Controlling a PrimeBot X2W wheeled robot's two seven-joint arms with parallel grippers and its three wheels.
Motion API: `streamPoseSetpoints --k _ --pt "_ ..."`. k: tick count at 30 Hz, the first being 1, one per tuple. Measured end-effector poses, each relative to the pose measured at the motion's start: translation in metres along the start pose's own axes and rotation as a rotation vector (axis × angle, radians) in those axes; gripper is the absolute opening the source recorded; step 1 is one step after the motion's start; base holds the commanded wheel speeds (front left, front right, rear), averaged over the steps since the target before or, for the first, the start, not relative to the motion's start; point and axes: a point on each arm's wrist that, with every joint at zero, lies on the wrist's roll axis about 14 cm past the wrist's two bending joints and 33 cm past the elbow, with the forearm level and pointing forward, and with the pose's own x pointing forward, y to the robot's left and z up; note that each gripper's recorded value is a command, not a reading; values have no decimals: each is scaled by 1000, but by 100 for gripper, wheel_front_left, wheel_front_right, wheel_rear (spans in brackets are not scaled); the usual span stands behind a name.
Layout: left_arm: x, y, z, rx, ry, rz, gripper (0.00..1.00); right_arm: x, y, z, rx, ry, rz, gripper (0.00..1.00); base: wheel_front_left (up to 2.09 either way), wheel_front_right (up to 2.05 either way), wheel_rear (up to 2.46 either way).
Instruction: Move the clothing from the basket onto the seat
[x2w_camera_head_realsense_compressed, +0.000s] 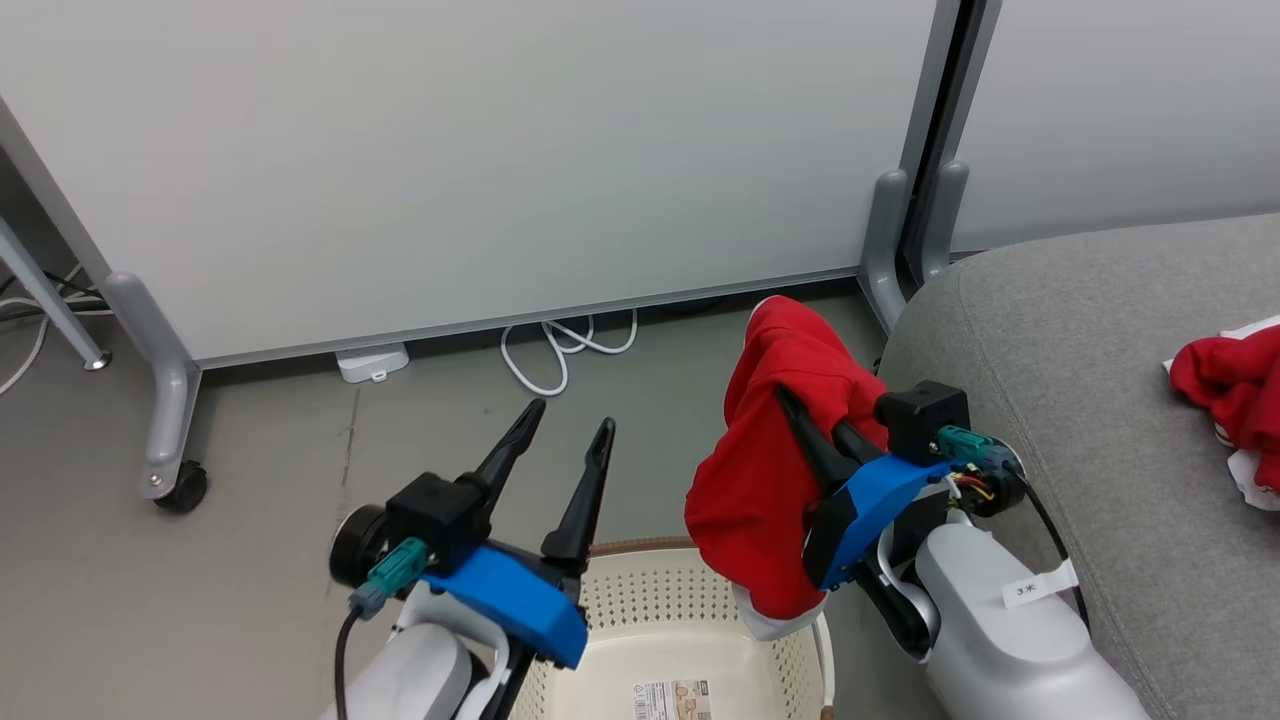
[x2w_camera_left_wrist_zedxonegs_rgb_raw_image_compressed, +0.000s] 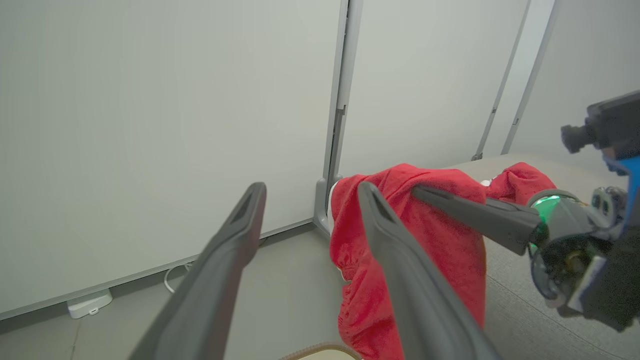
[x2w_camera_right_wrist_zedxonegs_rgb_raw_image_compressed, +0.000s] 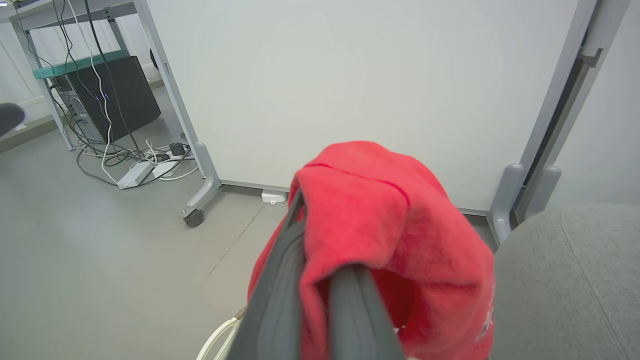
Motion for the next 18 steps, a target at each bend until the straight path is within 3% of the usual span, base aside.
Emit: streamPoseSetpoints --k 18 --pt "-72 63 -17 -19 -35 278 100 5 -9 3 4 -30 -25 0 0 0 0"
